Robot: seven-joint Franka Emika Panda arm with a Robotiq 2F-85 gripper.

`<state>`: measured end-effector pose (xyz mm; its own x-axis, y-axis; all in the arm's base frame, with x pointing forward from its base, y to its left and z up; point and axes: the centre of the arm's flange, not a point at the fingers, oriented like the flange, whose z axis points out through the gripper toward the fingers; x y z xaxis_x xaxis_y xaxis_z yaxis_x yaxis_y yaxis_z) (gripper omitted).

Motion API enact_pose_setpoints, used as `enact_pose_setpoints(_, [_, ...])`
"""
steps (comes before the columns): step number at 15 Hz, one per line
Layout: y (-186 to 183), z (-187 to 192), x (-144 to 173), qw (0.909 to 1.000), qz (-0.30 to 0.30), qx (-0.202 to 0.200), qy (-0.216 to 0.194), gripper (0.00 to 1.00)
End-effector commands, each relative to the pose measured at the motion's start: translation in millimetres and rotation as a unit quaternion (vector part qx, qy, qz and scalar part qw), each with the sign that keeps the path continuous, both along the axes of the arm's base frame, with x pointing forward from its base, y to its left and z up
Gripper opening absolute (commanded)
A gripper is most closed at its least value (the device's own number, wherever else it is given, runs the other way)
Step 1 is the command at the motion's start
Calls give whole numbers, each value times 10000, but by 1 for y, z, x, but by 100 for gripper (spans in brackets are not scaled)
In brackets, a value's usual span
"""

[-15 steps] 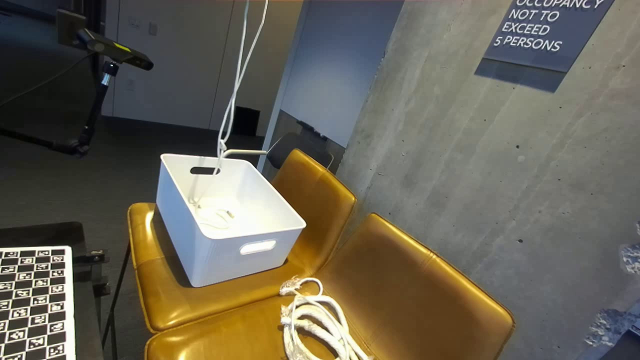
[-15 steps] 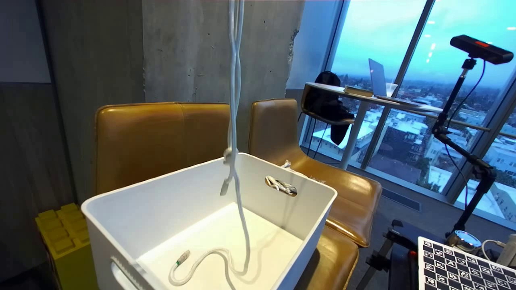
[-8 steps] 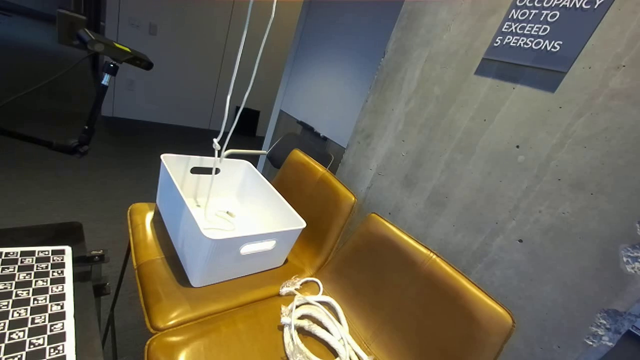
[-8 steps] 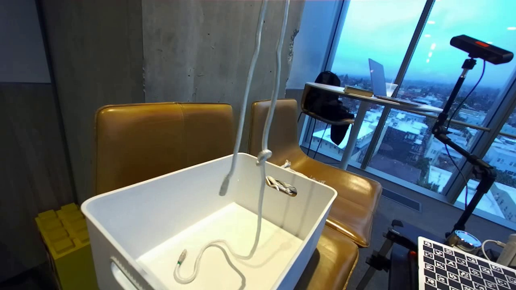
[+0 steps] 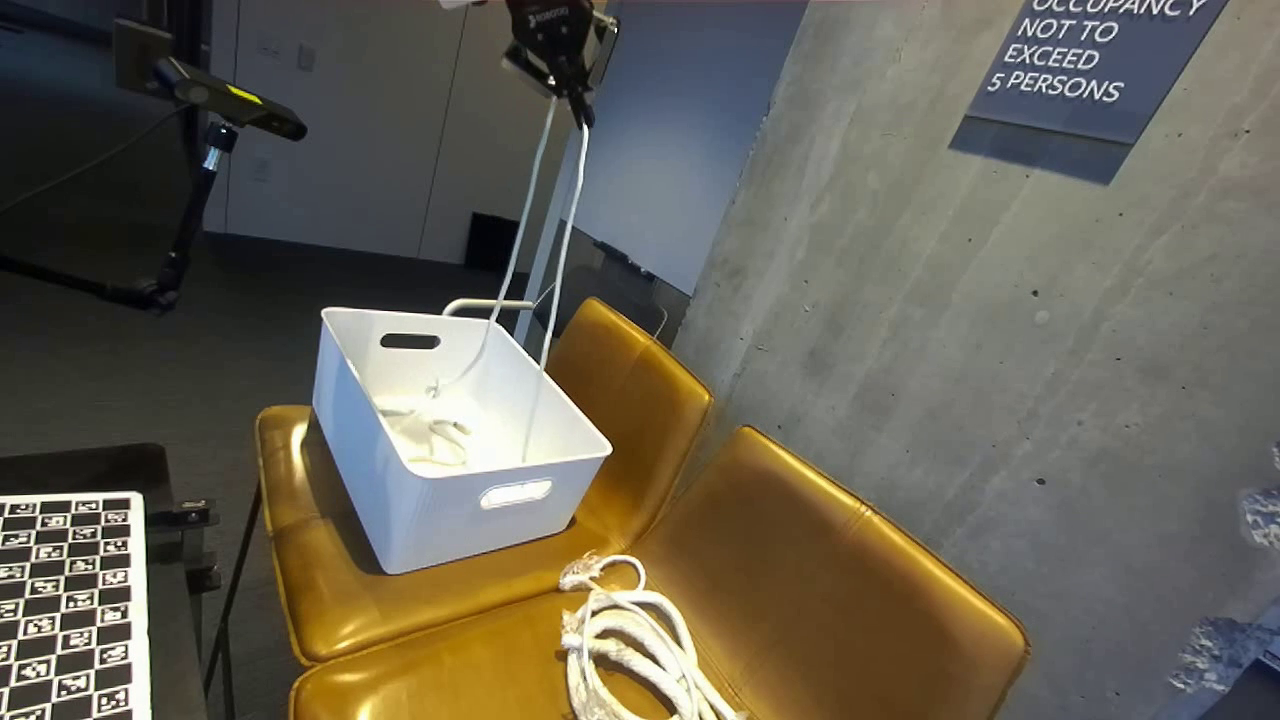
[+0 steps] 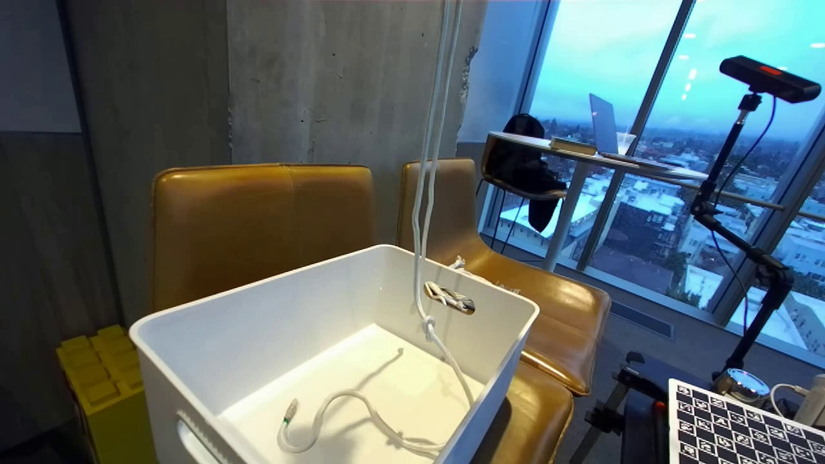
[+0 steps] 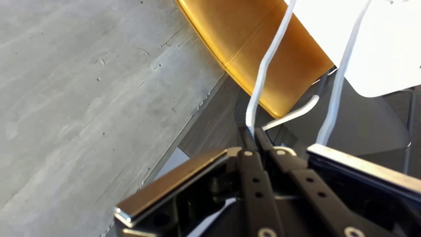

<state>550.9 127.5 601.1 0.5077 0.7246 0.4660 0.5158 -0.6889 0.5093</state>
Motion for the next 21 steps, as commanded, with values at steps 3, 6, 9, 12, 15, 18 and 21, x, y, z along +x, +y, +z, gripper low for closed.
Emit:
enact_pose_setpoints(3, [-10,-26,13,9976,13,604,340,1])
enact_pose_setpoints(6, [-12,-32,21,9910,-108,1205,567,1])
enact_pose_setpoints(9, [-19,-43,30,9804,-595,1719,758,1])
enact_pose_setpoints(12, [-32,-63,39,9686,-984,2011,1085,1])
enact_pose_setpoints(15, [-43,-96,45,9539,-1450,2131,1537,1])
enact_pose_setpoints(18, [-51,-128,54,9319,-1967,2289,2011,1])
enact_pose_setpoints(21, [-56,-157,58,9150,-2241,2428,2315,1])
